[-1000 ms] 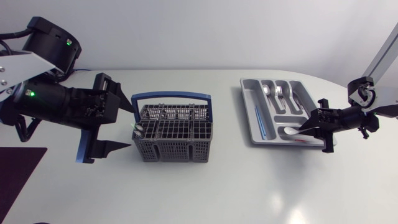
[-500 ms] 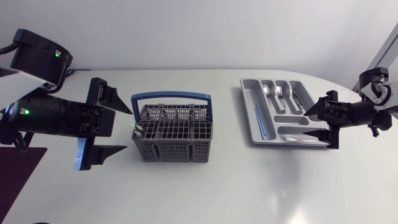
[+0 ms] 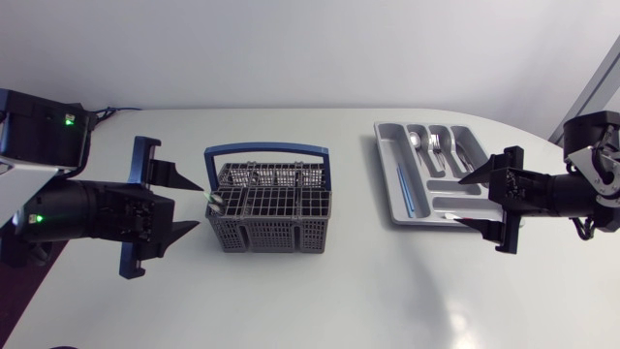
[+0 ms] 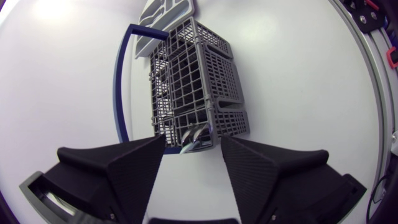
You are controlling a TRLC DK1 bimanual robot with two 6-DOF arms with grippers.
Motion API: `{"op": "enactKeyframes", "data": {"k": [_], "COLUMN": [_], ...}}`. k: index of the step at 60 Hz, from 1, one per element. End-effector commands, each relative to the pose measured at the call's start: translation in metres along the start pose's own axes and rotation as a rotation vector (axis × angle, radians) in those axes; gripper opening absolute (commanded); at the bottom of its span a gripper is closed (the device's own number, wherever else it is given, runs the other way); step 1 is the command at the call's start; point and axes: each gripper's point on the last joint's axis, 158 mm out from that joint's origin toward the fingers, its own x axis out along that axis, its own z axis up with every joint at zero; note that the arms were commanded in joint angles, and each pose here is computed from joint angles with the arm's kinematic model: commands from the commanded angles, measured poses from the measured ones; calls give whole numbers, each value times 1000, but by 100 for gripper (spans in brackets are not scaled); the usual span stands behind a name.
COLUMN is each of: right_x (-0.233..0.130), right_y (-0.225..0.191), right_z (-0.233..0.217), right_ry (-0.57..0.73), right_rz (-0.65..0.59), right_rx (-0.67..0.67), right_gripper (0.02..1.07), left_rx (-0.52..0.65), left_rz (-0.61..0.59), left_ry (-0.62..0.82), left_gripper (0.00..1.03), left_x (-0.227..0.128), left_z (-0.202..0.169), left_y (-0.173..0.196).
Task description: Unload the cutlery basket into the drawer organizer.
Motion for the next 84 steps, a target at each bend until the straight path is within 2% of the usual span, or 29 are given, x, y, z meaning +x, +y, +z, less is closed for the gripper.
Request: {"op": "enactKeyframes", "data": {"k": [1,30,35,41,47,84], "right_x": [-1,-15,-17,-17,-15,-15], "right_y": [16,57,59,60,64,63], "right_z": [9,58,62,64,63,64], "right_ry": [-20,-104,-109,-114,-112,-114], "right_rz": [8,4,2,5,13,11], "right_rx": [28,16,12,22,25,26], "right_gripper": [95,95,95,95,95,95], "left_rx": [57,122,134,145,155,192], "left_rz": [-6,11,7,8,11,7], "left_ry": [2,18,21,21,17,23], "left_gripper": [49,47,41,40,24,24], "left_x": [6,25,27,29,32,42], "left_z": [-2,-13,-15,-16,-15,-21], "left_y": [-9,-12,-13,-14,-14,-17]}}
